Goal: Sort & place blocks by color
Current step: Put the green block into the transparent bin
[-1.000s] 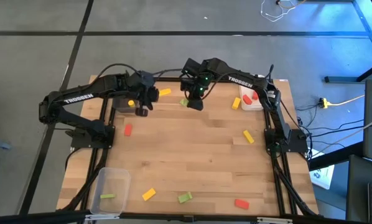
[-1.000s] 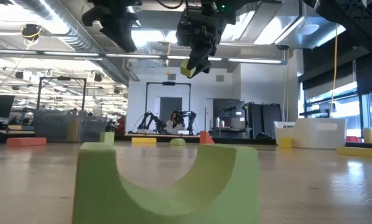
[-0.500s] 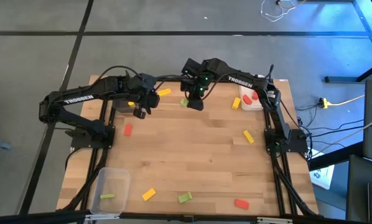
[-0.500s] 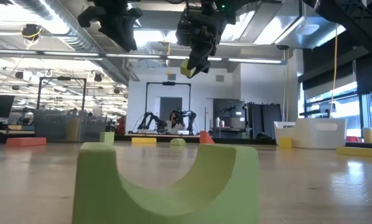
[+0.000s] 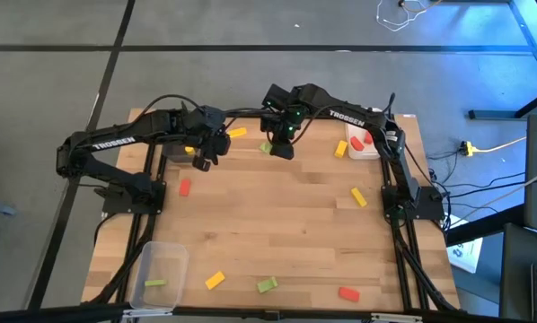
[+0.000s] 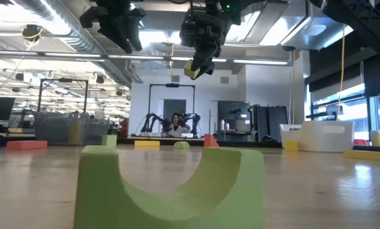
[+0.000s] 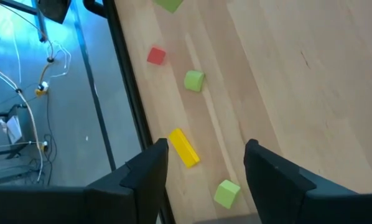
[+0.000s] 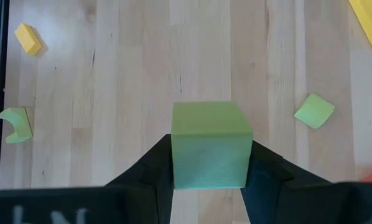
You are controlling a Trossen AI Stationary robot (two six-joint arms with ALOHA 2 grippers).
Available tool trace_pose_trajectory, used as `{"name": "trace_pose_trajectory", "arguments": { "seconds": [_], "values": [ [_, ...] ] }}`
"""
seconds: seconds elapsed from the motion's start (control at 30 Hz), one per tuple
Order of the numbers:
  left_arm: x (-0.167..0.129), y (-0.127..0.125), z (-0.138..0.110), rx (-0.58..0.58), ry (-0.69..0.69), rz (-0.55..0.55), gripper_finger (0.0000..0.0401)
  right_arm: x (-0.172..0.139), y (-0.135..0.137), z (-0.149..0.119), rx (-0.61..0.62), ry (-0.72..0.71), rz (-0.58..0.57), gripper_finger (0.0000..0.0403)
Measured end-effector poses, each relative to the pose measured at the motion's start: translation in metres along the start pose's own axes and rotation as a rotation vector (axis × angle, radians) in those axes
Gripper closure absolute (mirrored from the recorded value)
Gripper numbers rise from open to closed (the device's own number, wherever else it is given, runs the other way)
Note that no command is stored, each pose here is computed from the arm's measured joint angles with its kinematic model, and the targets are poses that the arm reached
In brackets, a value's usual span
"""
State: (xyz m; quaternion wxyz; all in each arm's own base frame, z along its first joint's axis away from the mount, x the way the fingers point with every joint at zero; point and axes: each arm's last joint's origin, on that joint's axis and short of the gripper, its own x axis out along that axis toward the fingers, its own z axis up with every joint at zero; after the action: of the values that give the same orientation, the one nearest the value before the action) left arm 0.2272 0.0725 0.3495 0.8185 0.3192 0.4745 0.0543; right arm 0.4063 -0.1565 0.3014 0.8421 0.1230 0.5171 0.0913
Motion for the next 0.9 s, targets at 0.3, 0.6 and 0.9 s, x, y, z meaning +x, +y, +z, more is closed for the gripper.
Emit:
{"name": "trace_pose_trajectory", "arguments": {
  "seconds": [0.3,0.6,0.9],
  "values": [
    [0.0,0.0001,0.0001,-0.002,-0.001,0.001,0.0202,0.0,0.0002,0.0004,-0.007,-0.006,0.009,0.0269],
    [0.0,0.0001,0.0001,-0.002,-0.001,0.001,0.0203,0.0001,0.0041,0.0043,-0.1,-0.07,0.127,0.0269],
    [-0.0005,0.0052,0.0083,-0.022,-0.122,0.014,0.0204,-0.0003,0.0036,0.0093,-0.13,-0.124,0.138,0.0269]
  ]
}}
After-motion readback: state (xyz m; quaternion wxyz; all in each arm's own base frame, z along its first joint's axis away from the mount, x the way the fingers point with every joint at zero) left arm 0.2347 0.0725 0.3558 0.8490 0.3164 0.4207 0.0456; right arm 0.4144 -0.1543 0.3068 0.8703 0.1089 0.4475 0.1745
